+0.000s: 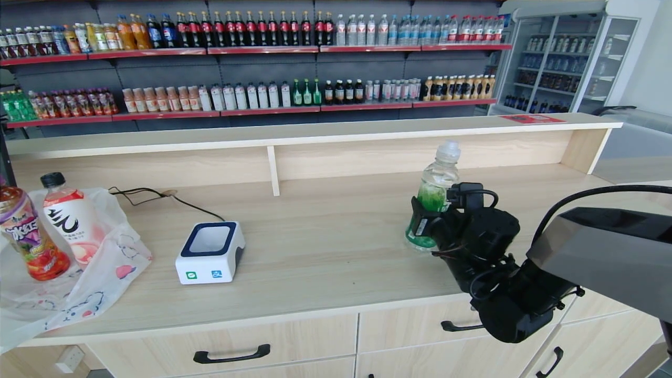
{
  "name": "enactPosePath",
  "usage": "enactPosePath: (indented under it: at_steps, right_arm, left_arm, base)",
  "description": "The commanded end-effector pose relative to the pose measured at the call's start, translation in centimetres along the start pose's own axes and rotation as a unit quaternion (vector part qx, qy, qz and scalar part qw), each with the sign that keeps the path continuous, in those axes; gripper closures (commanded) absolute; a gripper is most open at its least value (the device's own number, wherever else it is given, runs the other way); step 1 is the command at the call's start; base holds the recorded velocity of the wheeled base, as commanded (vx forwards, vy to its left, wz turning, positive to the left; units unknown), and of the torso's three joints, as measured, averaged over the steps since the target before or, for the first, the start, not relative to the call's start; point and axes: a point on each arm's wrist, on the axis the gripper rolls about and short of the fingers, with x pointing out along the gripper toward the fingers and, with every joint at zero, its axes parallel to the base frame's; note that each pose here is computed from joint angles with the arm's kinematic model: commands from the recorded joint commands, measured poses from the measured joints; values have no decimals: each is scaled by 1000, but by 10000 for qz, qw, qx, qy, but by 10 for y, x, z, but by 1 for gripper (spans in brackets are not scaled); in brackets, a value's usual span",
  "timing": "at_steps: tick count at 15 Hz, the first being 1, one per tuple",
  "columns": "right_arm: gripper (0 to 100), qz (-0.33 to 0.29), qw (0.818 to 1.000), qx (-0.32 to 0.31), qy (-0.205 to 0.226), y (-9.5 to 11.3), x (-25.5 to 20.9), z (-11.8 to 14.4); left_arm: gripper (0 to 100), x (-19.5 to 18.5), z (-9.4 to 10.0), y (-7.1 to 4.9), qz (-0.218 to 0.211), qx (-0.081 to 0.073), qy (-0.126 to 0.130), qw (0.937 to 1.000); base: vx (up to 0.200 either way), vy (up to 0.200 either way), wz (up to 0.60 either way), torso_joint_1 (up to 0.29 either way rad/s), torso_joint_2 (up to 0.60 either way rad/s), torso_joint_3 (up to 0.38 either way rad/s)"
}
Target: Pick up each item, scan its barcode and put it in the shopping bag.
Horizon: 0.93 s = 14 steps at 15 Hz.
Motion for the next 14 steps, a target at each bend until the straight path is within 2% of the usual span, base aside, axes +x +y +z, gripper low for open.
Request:
enactPosePath:
  at_steps: [1,8,14]
  right_arm:
    - [100,6,10000,33,-69,0,0,5]
    - [100,11,9998,80,-177,0,-4,17]
    - [100,74,9992,219,-322,-2,-22,44]
  left_arm:
    - [0,0,0,0,1,-1,-6,10000]
    - [0,0,0,0,1,-1,-6,10000]
    - [0,0,0,0,1,7,-6,10000]
  base:
    - [0,0,0,0,0,0]
    - [0,0,0,0,0,0]
    - [0,0,0,0,0,0]
